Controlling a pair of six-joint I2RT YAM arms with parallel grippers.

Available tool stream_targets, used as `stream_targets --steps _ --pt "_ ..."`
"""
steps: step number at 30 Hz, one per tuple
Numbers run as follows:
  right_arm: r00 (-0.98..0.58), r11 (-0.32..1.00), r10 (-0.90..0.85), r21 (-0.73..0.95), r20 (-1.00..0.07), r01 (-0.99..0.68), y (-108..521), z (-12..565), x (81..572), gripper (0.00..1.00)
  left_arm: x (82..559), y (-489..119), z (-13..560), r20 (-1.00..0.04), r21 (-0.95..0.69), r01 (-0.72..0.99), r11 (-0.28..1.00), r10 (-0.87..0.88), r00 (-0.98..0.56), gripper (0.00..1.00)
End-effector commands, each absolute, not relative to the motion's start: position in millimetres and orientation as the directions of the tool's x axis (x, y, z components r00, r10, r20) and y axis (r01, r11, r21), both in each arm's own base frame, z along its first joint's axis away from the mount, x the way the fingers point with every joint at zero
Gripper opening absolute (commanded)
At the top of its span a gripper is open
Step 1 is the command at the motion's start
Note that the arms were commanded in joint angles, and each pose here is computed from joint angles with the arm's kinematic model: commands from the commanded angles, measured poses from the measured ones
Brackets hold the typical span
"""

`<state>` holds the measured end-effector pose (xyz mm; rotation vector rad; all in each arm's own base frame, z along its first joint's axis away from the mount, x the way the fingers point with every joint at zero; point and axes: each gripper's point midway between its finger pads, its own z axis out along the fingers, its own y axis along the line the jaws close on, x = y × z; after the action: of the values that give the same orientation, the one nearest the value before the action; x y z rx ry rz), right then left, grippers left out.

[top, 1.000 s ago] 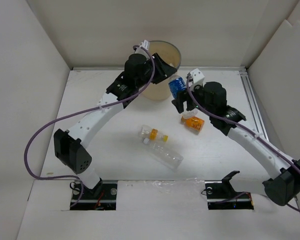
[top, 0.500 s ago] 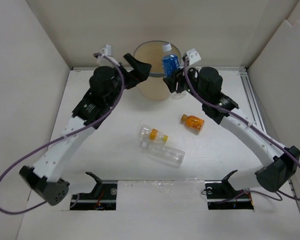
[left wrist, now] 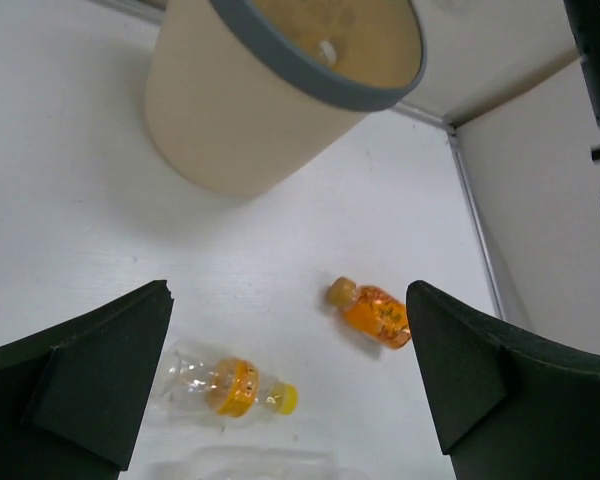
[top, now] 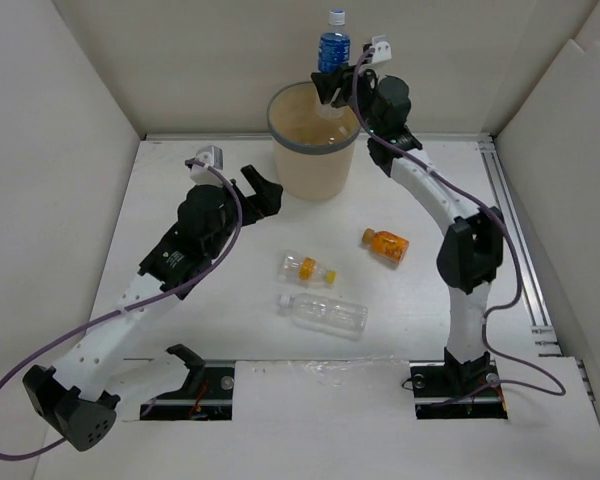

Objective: Put the plastic bottles in the bin

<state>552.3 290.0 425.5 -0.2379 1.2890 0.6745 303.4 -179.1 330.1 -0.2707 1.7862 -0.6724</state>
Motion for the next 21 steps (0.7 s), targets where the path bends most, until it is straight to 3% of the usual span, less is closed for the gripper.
stream_targets --steps 1,2,6,12,13,15,16,17,19,20,21 --pt "0.19 0.751 0.383 0.185 -0.904 -0.634 304.5 461.1 563.3 0.25 298.3 -183.1 337.2 -0.82 -0.555 0.217 0.803 -0.483 -0.307 1.0" --pt "0.2 0.758 0.368 0.169 -0.908 -0.63 304.9 469.4 565.9 0.99 298.3 -183.1 337.1 -0.82 -0.555 0.217 0.803 -0.483 -0.307 1.0" --pt "0.206 0.819 0.34 0.181 -0.918 -0.544 301.1 462.2 578.0 1.0 299.4 -190.0 314.7 -0.841 -0.501 0.193 0.843 -0.422 -0.339 1.0" --pt "0.253 0.926 0.248 0.152 -0.935 -0.346 258.6 502.8 551.2 1.0 312.0 -200.0 283.8 -0.801 -0.491 0.101 0.865 -0.402 -0.443 1.0" --pt "0.177 0.941 0.193 0.131 -0.965 -0.312 252.5 479.6 548.3 1.0 312.2 -202.6 276.2 -0.791 -0.49 0.093 0.867 -0.398 -0.466 1.0" --pt "0.137 0.955 0.16 0.117 -0.978 -0.273 228.0 491.8 514.7 1.0 315.0 -206.0 268.7 -0.771 -0.506 0.067 0.86 -0.416 -0.483 1.0" --pt "-0.003 0.966 0.068 0.067 -0.998 -0.248 221.1 440.8 506.8 1.0 316.2 -205.7 262.8 -0.749 -0.522 0.029 0.852 -0.442 -0.493 1.0" --pt "-0.002 0.966 0.068 0.067 -0.998 -0.248 205.4 454.9 476.6 1.0 317.4 -204.4 263.4 -0.741 -0.535 0.009 0.844 -0.465 -0.485 1.0" --pt "-0.094 0.961 0.024 0.049 -0.995 -0.274 189.6 419.9 453.2 1.0 319.6 -195.9 261.4 -0.729 -0.533 -0.062 0.844 -0.496 -0.473 1.0" --pt "-0.213 0.96 -0.03 0.031 -0.977 -0.277 181.4 360.2 442.2 1.0 320.7 -194.9 256.3 -0.723 -0.529 -0.084 0.844 -0.5 -0.476 1.0" --pt "-0.187 0.958 -0.016 0.039 -0.982 -0.285 168.4 367.8 419.2 1.0 322.8 -190.9 258.8 -0.714 -0.542 -0.108 0.834 -0.524 -0.464 1.0"
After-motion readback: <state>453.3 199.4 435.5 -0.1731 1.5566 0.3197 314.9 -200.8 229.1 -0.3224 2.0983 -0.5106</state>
